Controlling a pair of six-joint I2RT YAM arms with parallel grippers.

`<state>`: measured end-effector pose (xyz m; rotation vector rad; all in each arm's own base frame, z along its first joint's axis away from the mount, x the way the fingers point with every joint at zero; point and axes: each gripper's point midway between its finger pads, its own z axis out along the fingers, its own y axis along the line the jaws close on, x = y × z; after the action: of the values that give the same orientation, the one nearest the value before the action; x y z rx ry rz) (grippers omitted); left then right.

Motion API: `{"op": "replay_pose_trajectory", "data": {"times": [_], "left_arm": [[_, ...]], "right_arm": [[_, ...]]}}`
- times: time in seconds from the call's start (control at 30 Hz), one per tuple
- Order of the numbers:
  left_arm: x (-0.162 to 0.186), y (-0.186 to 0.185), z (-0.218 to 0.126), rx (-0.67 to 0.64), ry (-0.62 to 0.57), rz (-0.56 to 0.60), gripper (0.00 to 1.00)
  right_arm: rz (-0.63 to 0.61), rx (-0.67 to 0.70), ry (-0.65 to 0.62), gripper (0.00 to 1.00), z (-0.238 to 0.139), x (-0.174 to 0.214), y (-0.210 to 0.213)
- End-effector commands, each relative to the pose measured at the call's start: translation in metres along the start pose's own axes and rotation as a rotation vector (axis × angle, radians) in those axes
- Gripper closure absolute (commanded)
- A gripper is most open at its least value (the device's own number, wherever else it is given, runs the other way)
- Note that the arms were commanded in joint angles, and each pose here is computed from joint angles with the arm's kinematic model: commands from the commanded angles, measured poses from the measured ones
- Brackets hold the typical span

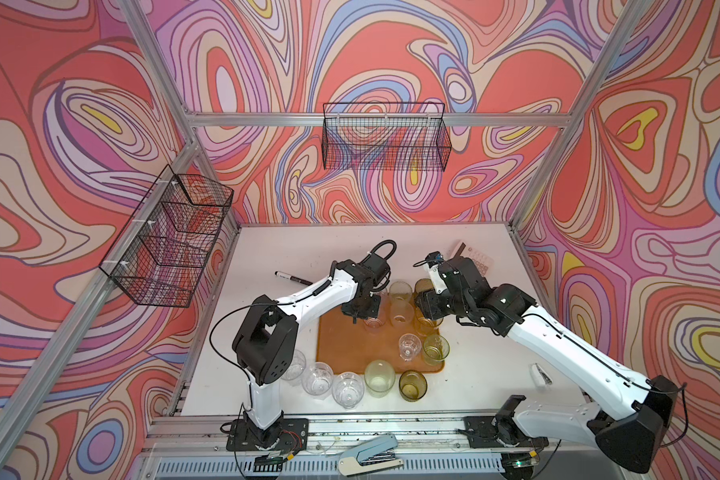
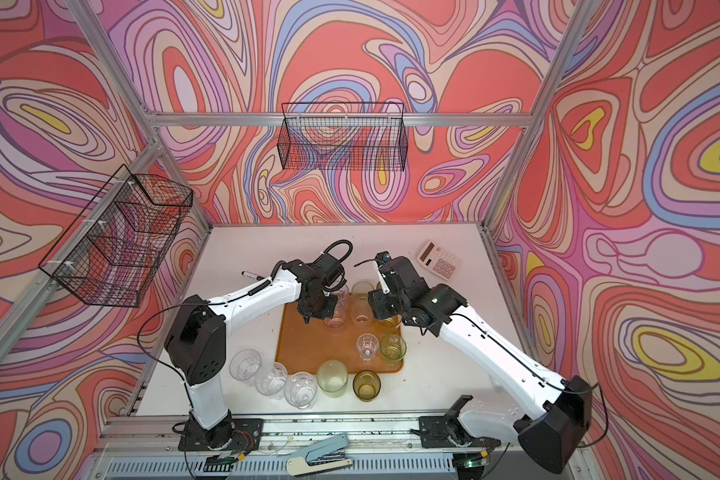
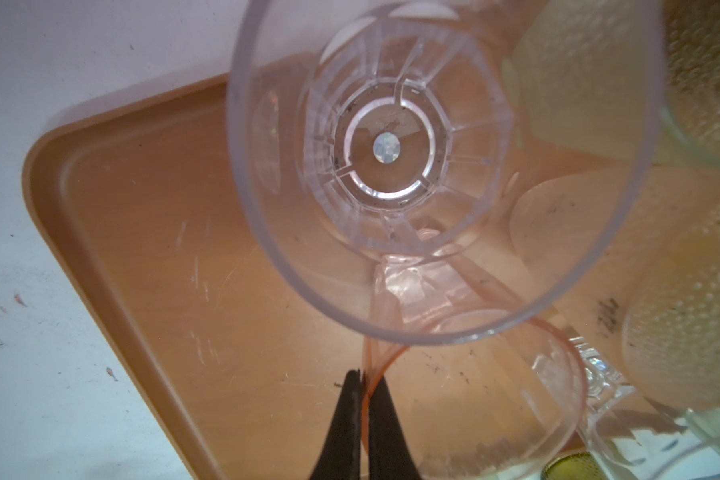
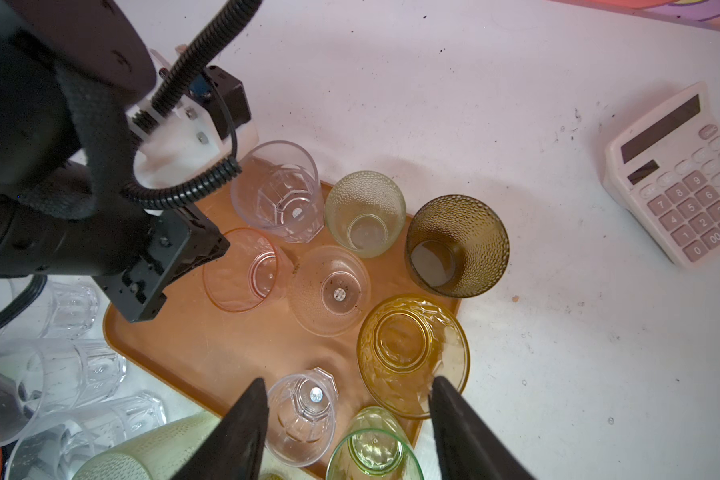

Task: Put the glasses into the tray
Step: 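Open the left gripper to release the pink glass on the tray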

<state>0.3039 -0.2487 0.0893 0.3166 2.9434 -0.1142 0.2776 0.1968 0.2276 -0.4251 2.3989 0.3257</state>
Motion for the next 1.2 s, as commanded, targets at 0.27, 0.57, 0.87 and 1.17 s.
{"op": "replay_pose_trajectory", "data": {"times": [0.27,0.57,0.87,1.17], "left_arm": [[0.004,0.0,0.01,-0.015,0.024,-0.017,0.94],[0.004,-0.002,0.005,0.001,0.016,-0.023,0.8],[0.004,-0.005,-0.004,0.021,0.014,-0.029,0.69],[0.008,-0.006,-0.029,0.038,0.009,-0.018,0.62]], "right_arm": [[0.008,0.004,0.001,0.36,0.0,0.002,-0.002],[0.009,0.002,0.002,0.36,0.0,0.002,-0.002],[0.008,-0.001,0.001,0.36,0.0,0.002,-0.001],[0.005,-0.002,-0.004,0.35,-0.001,0.0,-0.001]]}}
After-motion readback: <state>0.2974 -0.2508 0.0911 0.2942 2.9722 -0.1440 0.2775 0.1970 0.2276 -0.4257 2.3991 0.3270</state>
